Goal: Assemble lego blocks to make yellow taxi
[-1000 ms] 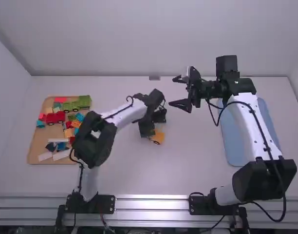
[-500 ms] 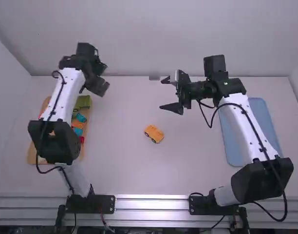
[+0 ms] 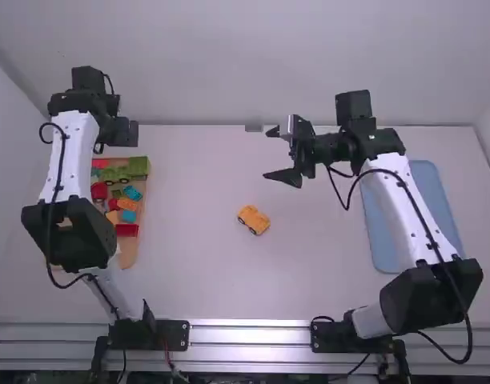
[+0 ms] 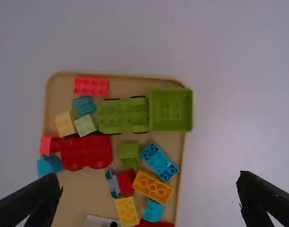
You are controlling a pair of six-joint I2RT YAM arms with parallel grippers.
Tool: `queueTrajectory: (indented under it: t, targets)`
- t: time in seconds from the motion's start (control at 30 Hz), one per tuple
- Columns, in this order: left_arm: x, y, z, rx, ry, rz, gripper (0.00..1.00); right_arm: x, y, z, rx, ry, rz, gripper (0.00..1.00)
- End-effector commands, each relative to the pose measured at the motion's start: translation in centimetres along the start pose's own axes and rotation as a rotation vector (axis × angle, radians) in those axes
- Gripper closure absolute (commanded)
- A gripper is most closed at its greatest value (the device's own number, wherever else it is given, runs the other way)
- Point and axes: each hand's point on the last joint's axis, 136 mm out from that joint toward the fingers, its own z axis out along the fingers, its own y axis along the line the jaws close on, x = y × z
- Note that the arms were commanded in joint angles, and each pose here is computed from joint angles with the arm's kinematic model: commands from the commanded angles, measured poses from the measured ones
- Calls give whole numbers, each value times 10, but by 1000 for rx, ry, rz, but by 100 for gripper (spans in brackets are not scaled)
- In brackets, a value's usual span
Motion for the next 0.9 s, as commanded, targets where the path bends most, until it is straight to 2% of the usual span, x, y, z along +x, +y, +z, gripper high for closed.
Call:
queueTrajectory:
  t: [0.0,0.23,0.43,0.57,0.67,0.8,0.87]
  targets:
    - [-5,25,-17,-95,-37,-86,1,-11,-4,-9,23,-10,-21,1]
    - [13,64,-7,-142,17,-271,1,-6,-10,-17,49,-5,20,1]
    - [46,80,11,-13,112,-432,1,-7,-10,-17,50,-7,63,1]
    - [56,102,27,-12,102,-500,1,-8,-8,-15,41,-8,60,1]
    - [71,94,33,72,151,-531,0,-8,-8,-15,42,-8,60,1]
    - [117,72,48,101,321,-532,13,-9,-8,-15,39,-11,59,1]
    - [129,62,57,114,360,-524,16,-8,-8,-15,41,-8,58,1]
